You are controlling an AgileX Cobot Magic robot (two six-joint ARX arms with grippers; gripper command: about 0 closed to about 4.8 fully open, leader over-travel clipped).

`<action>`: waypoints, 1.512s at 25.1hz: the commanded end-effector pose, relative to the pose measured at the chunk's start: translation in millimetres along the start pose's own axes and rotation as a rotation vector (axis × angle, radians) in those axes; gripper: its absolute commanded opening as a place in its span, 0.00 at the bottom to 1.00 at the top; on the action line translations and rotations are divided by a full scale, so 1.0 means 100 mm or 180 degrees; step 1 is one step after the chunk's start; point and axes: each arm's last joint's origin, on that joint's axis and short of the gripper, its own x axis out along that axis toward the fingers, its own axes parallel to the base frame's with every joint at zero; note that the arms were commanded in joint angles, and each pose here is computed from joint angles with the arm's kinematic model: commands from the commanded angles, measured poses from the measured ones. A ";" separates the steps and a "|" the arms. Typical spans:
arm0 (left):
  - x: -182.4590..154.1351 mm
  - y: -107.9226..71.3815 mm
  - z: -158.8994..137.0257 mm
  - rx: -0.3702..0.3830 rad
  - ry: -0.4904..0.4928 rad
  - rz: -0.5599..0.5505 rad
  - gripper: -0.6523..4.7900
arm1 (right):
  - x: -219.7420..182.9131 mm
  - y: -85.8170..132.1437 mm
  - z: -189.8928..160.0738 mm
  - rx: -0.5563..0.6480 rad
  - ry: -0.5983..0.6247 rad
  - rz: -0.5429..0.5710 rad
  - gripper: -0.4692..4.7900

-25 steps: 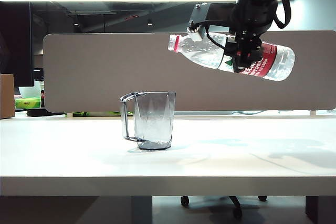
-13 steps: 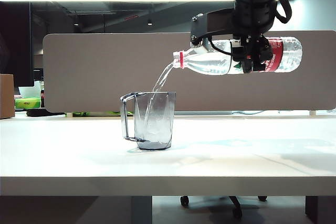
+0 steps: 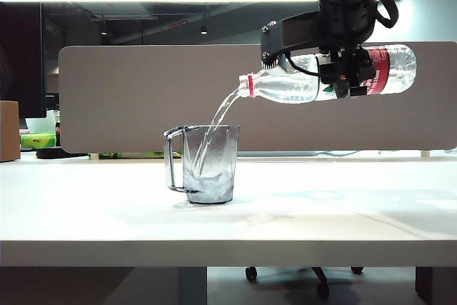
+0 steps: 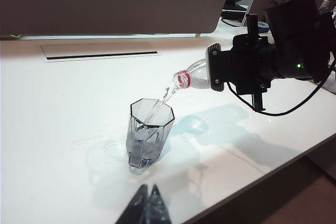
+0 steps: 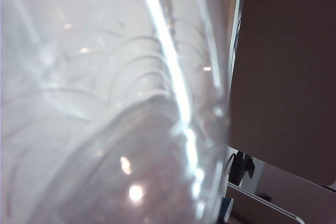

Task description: Pick up the mineral water bottle on the table and pour water into the mug until it's half full.

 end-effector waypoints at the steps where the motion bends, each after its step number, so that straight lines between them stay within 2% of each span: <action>1: -0.01 -0.01 0.02 0.0036 -0.0039 -0.0020 0.11 | -0.07 -0.07 0.03 0.0071 0.0018 -0.0169 0.47; 12: -0.01 -0.01 0.02 0.0037 -0.0039 -0.0021 0.11 | -0.11 -0.06 0.07 -0.0018 0.0013 -0.0197 0.47; 18: -0.01 -0.01 0.02 0.0036 -0.0040 -0.0020 0.11 | -0.10 -0.03 0.10 0.0413 -0.0288 -0.0047 0.47; 22: -0.01 -0.01 0.02 0.0037 -0.0039 -0.0020 0.11 | 0.00 0.06 0.16 0.1099 -0.0471 0.0244 0.47; 23: -0.01 -0.01 0.02 0.0038 -0.0040 -0.0020 0.11 | 0.07 0.10 0.18 0.1481 -0.0607 0.0454 0.47; 24: -0.01 -0.01 0.02 0.0038 -0.0040 -0.0020 0.11 | 0.11 0.13 0.19 0.1714 -0.0692 0.0551 0.47; 25: -0.01 -0.01 0.02 0.0037 -0.0041 -0.0020 0.11 | 0.18 0.19 0.22 0.2129 -0.0864 0.0632 0.47; 26: -0.01 -0.01 0.02 0.0038 -0.0041 -0.0021 0.11 | 0.22 0.22 0.22 0.2289 -0.0950 0.0636 0.47; 28: -0.01 -0.01 0.02 0.0038 -0.0042 -0.0019 0.11 | 0.30 0.34 0.21 0.2817 -0.1375 0.0584 0.47; 31: -0.01 -0.01 0.02 0.0039 -0.0043 -0.0022 0.11 | 0.39 0.51 0.08 0.3880 -0.2075 0.0548 0.46; 33: -0.01 -0.01 0.02 0.0040 -0.0043 -0.0019 0.11 | 0.48 0.64 -0.02 0.4417 -0.2272 0.0489 0.46; 36: -0.01 -0.01 0.02 0.0040 -0.0045 -0.0021 0.11 | 0.63 0.85 -0.03 0.4569 -0.2396 0.0640 0.47; 37: -0.01 -0.01 0.02 0.0039 -0.0044 -0.0019 0.11 | 0.70 0.95 0.01 0.4578 -0.2419 0.0771 0.51; 38: -0.01 -0.01 0.02 0.0039 -0.0043 -0.0019 0.11 | 0.74 1.00 0.03 0.4623 -0.2447 0.0838 0.60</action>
